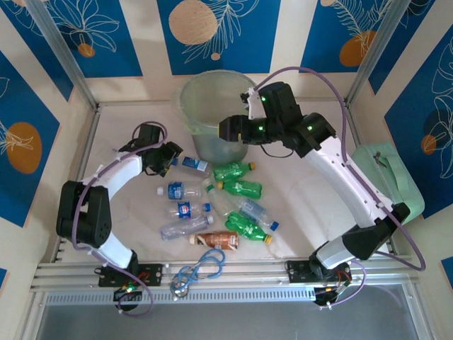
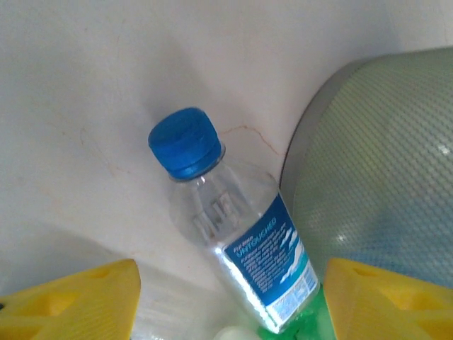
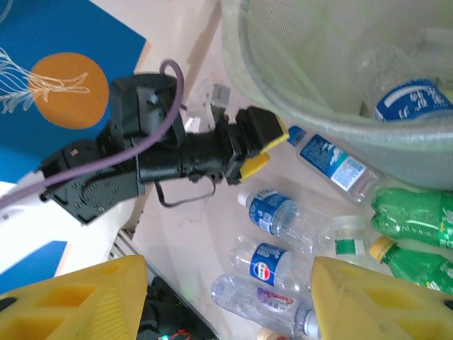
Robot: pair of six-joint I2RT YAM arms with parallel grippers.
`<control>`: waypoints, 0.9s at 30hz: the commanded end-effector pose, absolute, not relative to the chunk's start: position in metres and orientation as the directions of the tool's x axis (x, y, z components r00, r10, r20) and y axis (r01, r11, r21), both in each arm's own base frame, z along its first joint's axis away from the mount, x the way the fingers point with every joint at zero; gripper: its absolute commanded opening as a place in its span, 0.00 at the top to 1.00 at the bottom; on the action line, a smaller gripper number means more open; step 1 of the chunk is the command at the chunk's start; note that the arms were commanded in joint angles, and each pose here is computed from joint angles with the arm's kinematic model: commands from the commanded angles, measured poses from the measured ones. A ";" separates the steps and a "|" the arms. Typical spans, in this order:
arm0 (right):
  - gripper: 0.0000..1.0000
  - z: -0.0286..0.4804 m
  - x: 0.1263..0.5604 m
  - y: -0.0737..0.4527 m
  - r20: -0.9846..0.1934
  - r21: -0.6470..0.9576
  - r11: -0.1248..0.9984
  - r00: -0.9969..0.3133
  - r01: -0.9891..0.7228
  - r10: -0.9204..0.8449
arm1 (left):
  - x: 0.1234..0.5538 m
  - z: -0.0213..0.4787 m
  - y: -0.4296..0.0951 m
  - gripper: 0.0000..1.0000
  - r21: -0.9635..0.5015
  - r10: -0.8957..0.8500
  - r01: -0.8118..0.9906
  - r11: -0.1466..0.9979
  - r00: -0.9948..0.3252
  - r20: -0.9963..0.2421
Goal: Put the plastic bottles in the bin
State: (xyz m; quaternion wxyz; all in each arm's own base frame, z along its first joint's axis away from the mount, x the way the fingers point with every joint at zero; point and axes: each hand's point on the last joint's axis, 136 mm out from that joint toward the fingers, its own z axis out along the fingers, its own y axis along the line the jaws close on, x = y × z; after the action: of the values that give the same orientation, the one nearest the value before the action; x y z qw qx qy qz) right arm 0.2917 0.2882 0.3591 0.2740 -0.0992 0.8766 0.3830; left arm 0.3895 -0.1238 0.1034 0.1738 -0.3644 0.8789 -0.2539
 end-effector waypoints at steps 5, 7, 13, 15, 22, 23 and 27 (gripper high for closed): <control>0.37 0.345 0.276 0.287 -0.532 0.638 0.679 -0.846 -0.363 0.047 | 0.410 0.088 -0.107 0.34 -0.508 -0.773 -0.624 0.594 -0.618 -0.146; 0.37 0.342 0.272 0.287 -0.527 0.637 0.680 -0.849 -0.362 0.043 | 0.412 0.079 -0.107 0.35 -0.492 -0.779 -0.641 0.589 -0.612 -0.134; 0.37 0.346 0.263 0.289 -0.534 0.643 0.664 -0.845 -0.382 0.032 | 0.421 0.065 -0.105 0.35 -0.464 -0.781 -0.658 0.593 -0.609 -0.135; 0.36 0.347 0.261 0.290 -0.536 0.644 0.659 -0.844 -0.388 0.027 | 0.423 0.059 -0.106 0.35 -0.458 -0.784 -0.665 0.589 -0.609 -0.124; 0.36 0.346 0.257 0.293 -0.533 0.643 0.657 -0.846 -0.393 0.016 | 0.433 0.048 -0.106 0.39 -0.437 -0.788 -0.681 0.587 -0.604 -0.118; 0.36 0.346 0.256 0.293 -0.533 0.641 0.658 -0.846 -0.394 0.013 | 0.433 0.047 -0.106 0.39 -0.432 -0.789 -0.685 0.587 -0.603 -0.116; 0.36 0.346 0.256 0.292 -0.537 0.639 0.660 -0.843 -0.395 0.015 | 0.432 0.040 -0.106 0.44 -0.422 -0.790 -0.692 0.586 -0.605 -0.105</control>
State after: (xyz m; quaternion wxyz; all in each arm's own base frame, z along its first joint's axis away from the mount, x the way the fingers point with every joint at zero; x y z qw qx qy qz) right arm 0.2611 0.2927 0.3397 0.2516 -0.1050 0.8792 0.3906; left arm 0.4298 -0.1133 0.0438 0.1458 -0.4073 0.8826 -0.1842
